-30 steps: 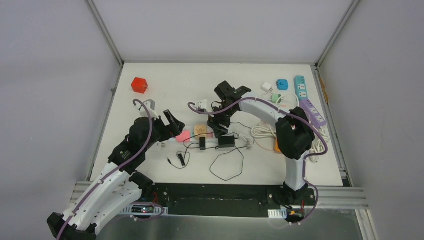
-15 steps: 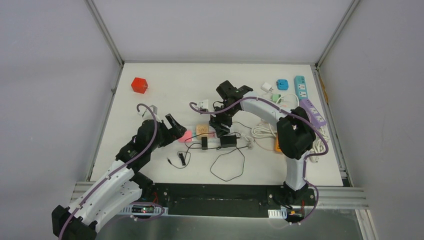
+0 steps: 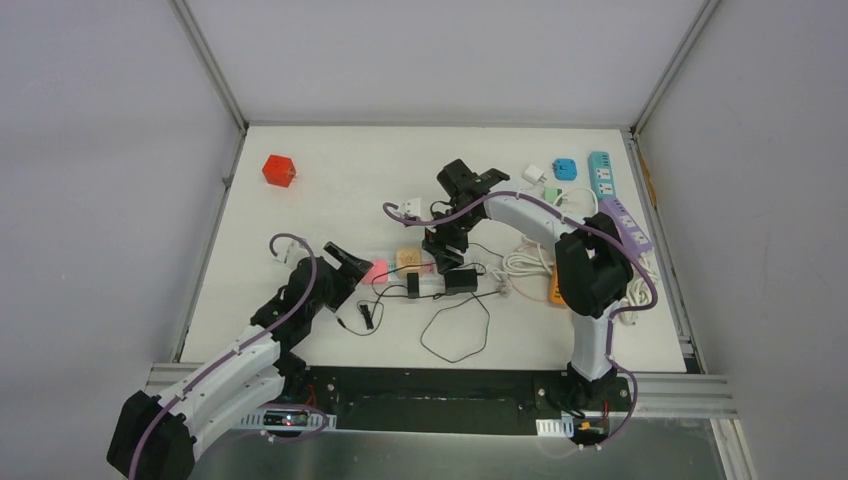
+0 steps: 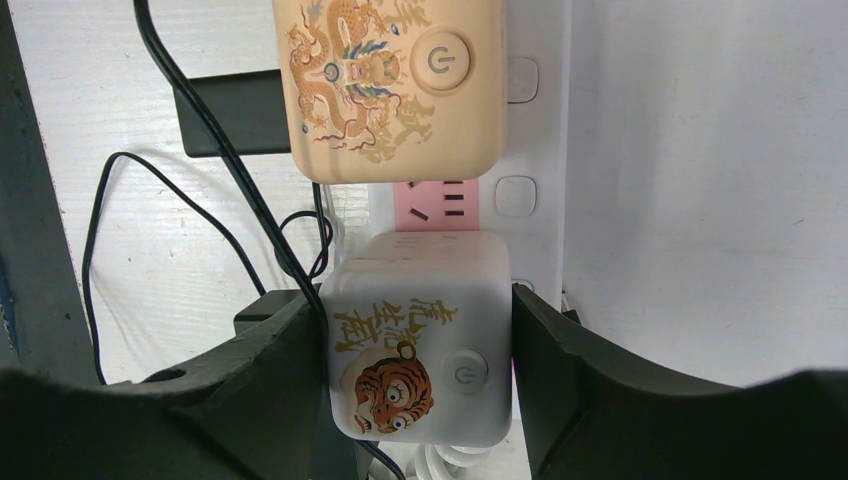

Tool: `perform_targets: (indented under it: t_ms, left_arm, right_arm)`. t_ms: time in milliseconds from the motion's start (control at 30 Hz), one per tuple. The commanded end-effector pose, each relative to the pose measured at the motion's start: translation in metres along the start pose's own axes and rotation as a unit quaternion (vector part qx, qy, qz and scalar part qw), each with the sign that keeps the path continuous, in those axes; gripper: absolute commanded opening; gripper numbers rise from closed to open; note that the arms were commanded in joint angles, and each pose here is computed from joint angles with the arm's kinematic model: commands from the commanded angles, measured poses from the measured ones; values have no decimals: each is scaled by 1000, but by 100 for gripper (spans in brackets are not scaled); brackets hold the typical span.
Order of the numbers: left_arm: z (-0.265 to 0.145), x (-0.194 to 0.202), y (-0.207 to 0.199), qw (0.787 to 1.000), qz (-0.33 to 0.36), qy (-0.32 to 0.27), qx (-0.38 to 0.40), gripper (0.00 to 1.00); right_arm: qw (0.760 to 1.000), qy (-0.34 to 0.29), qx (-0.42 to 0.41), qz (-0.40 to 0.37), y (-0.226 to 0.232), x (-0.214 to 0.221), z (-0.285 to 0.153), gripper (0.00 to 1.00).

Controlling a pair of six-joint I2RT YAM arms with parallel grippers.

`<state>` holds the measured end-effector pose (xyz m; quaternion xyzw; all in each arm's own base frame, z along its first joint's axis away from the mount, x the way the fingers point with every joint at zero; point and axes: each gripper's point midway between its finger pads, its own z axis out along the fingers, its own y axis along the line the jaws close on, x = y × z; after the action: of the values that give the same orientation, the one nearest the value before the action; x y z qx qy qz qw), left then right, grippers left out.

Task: Pull the plug off the socket
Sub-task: Move the socket to the center of the board.

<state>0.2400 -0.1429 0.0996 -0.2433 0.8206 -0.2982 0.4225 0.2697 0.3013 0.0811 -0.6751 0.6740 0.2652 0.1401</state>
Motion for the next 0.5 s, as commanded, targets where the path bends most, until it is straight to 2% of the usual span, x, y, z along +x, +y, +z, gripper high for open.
perform_targets:
  t_ms: [0, 333, 467]
  left_arm:
    - [7, -12, -17, 994, -89, -38, 44, 84]
    - [18, -2, -23, 989, -126, -21, 70, 83]
    - [19, -3, -28, 988, -133, -20, 80, 79]
  right_arm:
    - [1000, 5, 4, 0, 5, 2, -18, 28]
    - [1000, 7, -6, 5, 7, 3, -13, 29]
    - [1000, 8, -7, 5, 7, 3, -12, 29]
